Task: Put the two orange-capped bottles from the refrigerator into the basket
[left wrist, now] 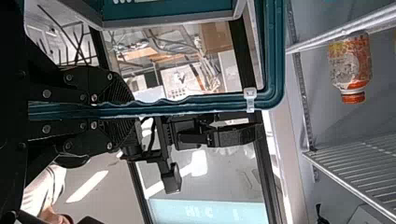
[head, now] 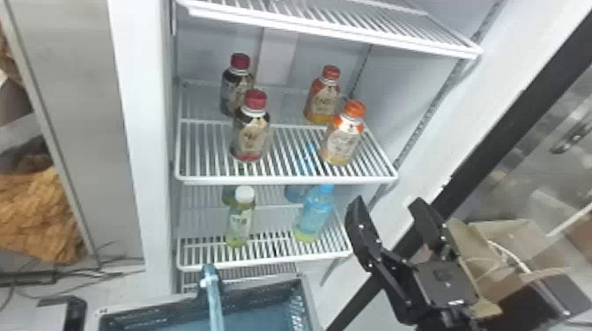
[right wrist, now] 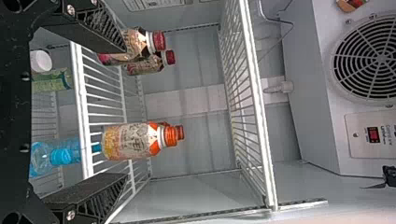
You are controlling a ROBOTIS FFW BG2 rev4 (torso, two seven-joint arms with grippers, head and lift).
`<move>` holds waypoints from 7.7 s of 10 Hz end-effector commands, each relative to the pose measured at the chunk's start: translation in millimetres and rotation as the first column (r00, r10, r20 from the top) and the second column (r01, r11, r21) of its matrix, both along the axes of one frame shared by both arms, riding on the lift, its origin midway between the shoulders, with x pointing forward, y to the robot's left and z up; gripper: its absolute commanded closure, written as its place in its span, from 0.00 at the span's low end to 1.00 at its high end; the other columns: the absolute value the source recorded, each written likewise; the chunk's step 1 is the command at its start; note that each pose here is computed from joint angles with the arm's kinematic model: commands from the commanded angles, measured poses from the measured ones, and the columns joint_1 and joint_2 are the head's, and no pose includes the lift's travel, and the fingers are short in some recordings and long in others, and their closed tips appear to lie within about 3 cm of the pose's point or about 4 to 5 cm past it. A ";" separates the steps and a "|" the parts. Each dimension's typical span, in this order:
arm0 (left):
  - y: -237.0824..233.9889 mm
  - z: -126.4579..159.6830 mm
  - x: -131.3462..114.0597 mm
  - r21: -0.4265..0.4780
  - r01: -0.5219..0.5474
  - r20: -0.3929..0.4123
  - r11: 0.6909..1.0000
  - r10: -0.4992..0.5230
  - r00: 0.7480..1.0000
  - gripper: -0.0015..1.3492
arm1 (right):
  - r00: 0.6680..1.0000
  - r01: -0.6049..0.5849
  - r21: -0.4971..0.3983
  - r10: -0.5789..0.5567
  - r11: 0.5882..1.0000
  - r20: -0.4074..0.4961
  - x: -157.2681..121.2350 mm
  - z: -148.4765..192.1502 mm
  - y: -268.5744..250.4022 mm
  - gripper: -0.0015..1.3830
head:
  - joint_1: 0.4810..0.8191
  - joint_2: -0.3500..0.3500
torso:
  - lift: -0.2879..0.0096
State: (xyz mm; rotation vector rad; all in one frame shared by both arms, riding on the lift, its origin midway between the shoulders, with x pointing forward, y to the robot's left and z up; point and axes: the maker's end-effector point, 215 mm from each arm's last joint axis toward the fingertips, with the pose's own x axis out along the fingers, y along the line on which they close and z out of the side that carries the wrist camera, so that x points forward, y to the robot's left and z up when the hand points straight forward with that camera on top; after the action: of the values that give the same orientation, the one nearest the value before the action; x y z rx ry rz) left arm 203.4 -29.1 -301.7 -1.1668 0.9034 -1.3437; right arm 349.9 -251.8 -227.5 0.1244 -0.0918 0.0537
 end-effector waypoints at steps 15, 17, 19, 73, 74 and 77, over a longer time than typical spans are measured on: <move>0.5 1.9 0.1 -0.006 -0.001 -0.001 1.000 0.001 1.000 0.89 | 0.997 0.069 -0.098 -0.065 0.993 0.044 55.1 -23.6 -40.7 0.08 | 0.63 0.00 | 0.83; 0.2 2.5 0.0 -0.007 0.002 0.001 1.000 -0.002 1.000 0.89 | 0.997 0.064 -0.119 -0.059 0.991 0.049 72.6 -29.6 -40.7 0.08 | 0.63 0.00 | 0.83; -0.6 2.3 -0.5 -0.007 0.005 -0.001 1.000 -0.005 1.000 0.89 | 0.997 0.066 -0.131 -0.060 0.989 0.052 91.0 -34.8 -45.4 0.08 | 0.63 0.00 | 0.83; 3.7 -1.2 3.5 0.003 -0.014 -0.002 1.000 0.014 1.000 0.89 | 0.991 -0.120 -0.237 0.130 0.964 0.025 114.9 46.0 -8.2 0.00 | 0.63 0.00 | 0.83; 3.8 -0.6 4.1 0.005 -0.013 0.003 1.000 0.013 1.000 0.89 | 0.993 -0.105 -0.232 0.113 0.967 0.025 129.4 35.9 -15.9 0.00 | 0.63 0.00 | 0.83; 2.9 0.3 3.4 0.003 -0.009 0.004 1.000 0.009 1.000 0.89 | 0.996 -0.065 -0.214 0.075 0.975 0.039 175.9 15.2 -34.8 0.00 | 0.63 0.00 | 0.83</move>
State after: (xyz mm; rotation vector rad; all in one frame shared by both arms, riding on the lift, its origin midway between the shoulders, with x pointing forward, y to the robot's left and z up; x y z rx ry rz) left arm 206.7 -26.3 -301.5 -1.1653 0.8961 -1.3362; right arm 516.3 -284.3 -206.3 -0.0917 -0.1301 0.1399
